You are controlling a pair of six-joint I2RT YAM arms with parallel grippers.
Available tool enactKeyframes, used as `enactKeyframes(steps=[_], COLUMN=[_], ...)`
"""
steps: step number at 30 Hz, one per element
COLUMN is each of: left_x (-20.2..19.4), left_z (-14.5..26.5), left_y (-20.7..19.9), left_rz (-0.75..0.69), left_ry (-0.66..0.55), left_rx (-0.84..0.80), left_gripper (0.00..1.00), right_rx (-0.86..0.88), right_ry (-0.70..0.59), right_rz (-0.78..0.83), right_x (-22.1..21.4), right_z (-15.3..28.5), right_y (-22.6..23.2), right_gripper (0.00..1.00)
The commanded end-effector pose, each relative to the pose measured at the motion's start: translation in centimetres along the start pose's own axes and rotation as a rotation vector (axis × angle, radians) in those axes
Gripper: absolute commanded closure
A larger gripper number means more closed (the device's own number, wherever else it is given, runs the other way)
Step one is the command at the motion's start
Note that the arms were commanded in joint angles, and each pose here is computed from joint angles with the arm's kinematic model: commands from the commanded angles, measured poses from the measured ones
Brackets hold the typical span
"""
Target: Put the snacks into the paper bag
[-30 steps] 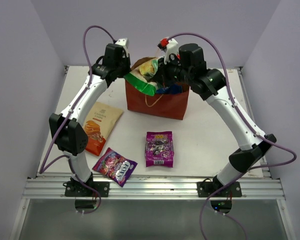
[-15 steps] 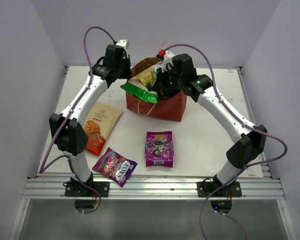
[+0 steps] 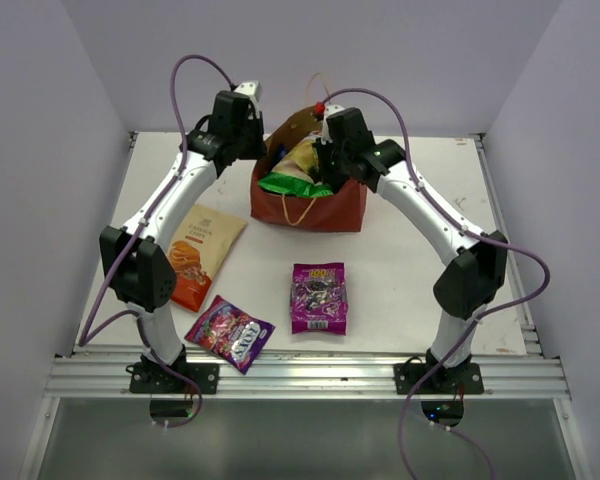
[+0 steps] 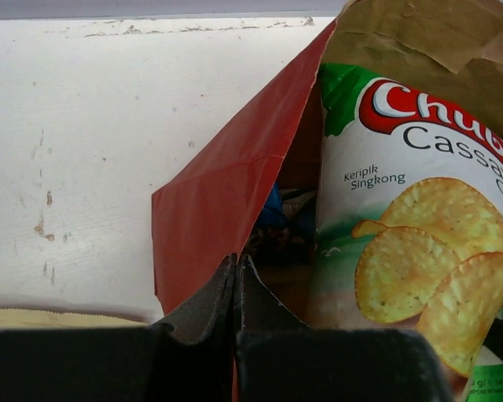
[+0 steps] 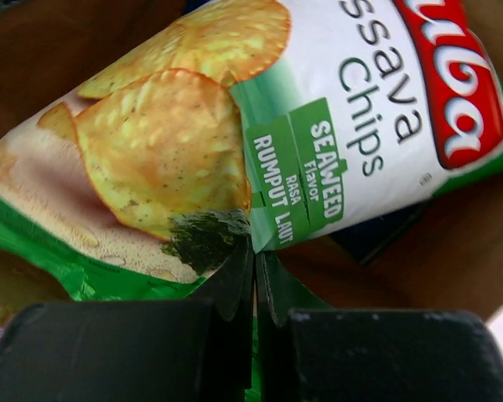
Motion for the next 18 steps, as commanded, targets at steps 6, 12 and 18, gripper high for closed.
enactKeyframes(steps=[6, 12, 18], left_x=[2.4, 2.5, 2.3], left_z=[2.2, 2.0, 1.9], left_y=[-1.1, -0.9, 0.0], left_rz=[0.013, 0.014, 0.022], left_ry=[-0.089, -0.089, -0.117], left_rx=[-0.041, -0.025, 0.027], left_gripper=[1.0, 1.0, 1.0], right_rx=[-0.223, -0.158, -0.052], right_ry=[0.034, -0.02, -0.323], right_rz=[0.086, 0.084, 0.121], right_x=[1.2, 2.8, 10.5], right_z=[0.3, 0.9, 9.1], right_y=[-3.1, -2.0, -0.1], right_gripper=[1.0, 0.44, 0.31])
Point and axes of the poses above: each gripper's point midway between its finger pads, its own z axis back along the fingers, its own y axis along the line the jaws close on, x = y × z, the point moved 4 cm from there along z, back along the fingers, and after that the axes turned 1 degree about -z, right-handed, at the moved point
